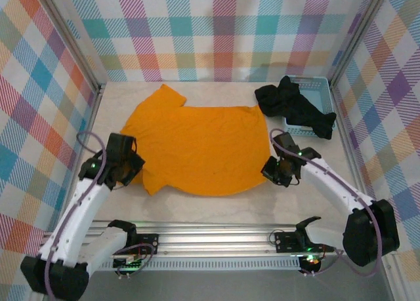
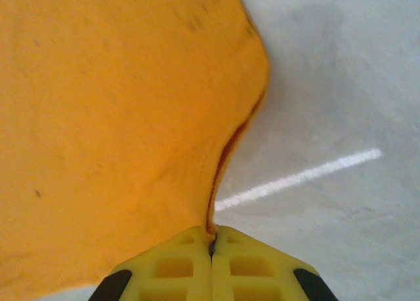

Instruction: Fold and stack the t-shirts

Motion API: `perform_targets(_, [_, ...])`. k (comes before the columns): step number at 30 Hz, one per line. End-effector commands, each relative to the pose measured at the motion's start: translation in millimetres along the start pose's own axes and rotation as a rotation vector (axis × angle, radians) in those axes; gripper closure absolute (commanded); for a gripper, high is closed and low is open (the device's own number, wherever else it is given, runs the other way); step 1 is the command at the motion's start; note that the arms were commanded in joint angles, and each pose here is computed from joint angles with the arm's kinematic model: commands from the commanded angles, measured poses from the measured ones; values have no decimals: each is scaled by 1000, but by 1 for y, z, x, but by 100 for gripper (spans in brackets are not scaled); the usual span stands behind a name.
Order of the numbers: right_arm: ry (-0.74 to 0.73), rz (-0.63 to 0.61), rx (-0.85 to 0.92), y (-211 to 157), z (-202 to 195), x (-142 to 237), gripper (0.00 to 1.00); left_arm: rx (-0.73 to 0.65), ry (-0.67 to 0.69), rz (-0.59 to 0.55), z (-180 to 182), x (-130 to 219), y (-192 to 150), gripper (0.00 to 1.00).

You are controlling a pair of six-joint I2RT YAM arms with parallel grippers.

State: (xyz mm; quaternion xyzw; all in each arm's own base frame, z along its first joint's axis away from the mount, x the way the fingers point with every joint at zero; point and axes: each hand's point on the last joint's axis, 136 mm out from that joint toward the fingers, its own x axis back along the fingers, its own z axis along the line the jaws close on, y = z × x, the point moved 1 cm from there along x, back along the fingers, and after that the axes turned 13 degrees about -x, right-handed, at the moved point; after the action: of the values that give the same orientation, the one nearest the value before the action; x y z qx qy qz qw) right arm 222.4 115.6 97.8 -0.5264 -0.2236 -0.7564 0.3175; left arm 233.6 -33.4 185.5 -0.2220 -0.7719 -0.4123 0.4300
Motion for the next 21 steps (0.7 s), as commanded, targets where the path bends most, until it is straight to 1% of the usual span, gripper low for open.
perform_targets(1, [0, -36, -42, 15, 12, 1, 100, -123, 19, -20, -17, -13, 20, 100])
perform_targets(3, [10, -36, -61, 23, 20, -2, 100, -161, 39, -16, -24, -23, 30, 100])
perform_targets(7, [24, -40, -85, 39, 38, -7, 100, -233, 106, -43, -32, -40, 57, 100])
perform_targets(12, [-7, -50, -107, 59, 49, -19, 100, -231, 104, -33, -44, -64, 77, 100])
perform_targets(15, [-4, -62, -123, 72, 55, -24, 100, -230, 95, -44, -50, -72, 89, 100])
perform_targets(21, [-29, -53, -145, 84, 62, -39, 100, -246, 62, -48, -63, -87, 106, 100])
